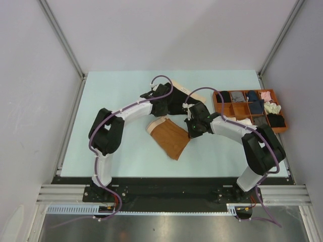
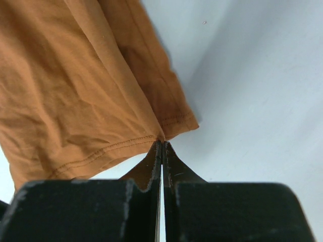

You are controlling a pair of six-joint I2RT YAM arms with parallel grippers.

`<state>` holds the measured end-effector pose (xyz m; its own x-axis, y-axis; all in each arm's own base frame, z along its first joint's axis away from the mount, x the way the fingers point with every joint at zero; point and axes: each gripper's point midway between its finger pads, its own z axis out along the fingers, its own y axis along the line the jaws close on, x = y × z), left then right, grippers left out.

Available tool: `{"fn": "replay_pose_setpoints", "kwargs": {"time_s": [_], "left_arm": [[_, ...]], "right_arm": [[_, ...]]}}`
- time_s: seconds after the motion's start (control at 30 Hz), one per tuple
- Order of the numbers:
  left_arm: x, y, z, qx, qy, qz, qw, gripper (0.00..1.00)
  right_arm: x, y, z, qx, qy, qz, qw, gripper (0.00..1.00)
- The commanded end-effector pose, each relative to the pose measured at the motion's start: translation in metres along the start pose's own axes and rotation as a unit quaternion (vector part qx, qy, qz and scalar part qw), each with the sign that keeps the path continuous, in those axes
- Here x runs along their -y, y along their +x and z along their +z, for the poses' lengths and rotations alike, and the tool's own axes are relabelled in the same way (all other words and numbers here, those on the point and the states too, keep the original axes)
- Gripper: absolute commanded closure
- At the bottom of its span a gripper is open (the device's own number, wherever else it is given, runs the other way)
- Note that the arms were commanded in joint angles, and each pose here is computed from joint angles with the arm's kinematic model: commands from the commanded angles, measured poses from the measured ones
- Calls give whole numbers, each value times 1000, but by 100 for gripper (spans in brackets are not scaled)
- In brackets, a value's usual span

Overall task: Roll the underwear
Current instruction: Fold the underwear at the center of the board.

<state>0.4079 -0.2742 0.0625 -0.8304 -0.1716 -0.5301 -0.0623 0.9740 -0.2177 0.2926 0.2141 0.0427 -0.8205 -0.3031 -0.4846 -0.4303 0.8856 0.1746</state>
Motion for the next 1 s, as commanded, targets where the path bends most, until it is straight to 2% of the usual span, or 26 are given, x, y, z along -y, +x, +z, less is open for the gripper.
{"fn": "replay_pose_setpoints", "kwargs": {"time_s": [0.0, 0.37, 0.43, 0.47, 0.5, 0.53, 0.57, 0.63, 0.67, 0.77, 0.87, 0.9, 0.97], "left_arm": [[8, -13, 0, 12, 0, 9, 1000, 100], [-5, -16, 7, 19, -26, 1, 999, 100], [-7, -17, 9, 20, -29, -3, 999, 100], [-9, -18, 10, 20, -31, -4, 999, 100], [-11, -17, 11, 18, -33, -5, 999, 100], [-14, -19, 13, 18, -36, -9, 999, 100], [-17, -19, 13, 17, -38, -12, 999, 99], [-20, -24, 11, 22, -34, -21, 999, 100], [-20, -27, 10, 25, -32, -23, 999, 99], [-21, -32, 7, 31, -24, -29, 999, 92], [-16, -36, 7, 33, -8, -19, 999, 72], [-17, -36, 6, 32, -7, -15, 999, 58], [-16, -37, 5, 34, -4, -12, 999, 48]], "right_arm": [[5, -8, 7, 15, 0, -9, 1000, 100], [14, -20, 15, 37, 11, -4, 999, 100], [16, -24, 16, 45, 11, -2, 999, 97], [18, -26, 16, 48, 12, 1, 999, 92], [19, -28, 15, 51, 9, 3, 999, 82], [20, -32, 12, 58, 8, 4, 998, 72], [20, -34, 8, 63, 5, 6, 998, 56], [23, -41, -6, 77, 9, 11, 997, 45], [24, -43, -12, 83, 14, 12, 996, 34], [26, -48, -34, 98, 23, 15, 995, 33], [13, -51, -60, 118, 9, 17, 993, 33], [7, -52, -66, 124, 2, 18, 992, 33], [-20, -54, -83, 141, -26, 12, 990, 33]]}}
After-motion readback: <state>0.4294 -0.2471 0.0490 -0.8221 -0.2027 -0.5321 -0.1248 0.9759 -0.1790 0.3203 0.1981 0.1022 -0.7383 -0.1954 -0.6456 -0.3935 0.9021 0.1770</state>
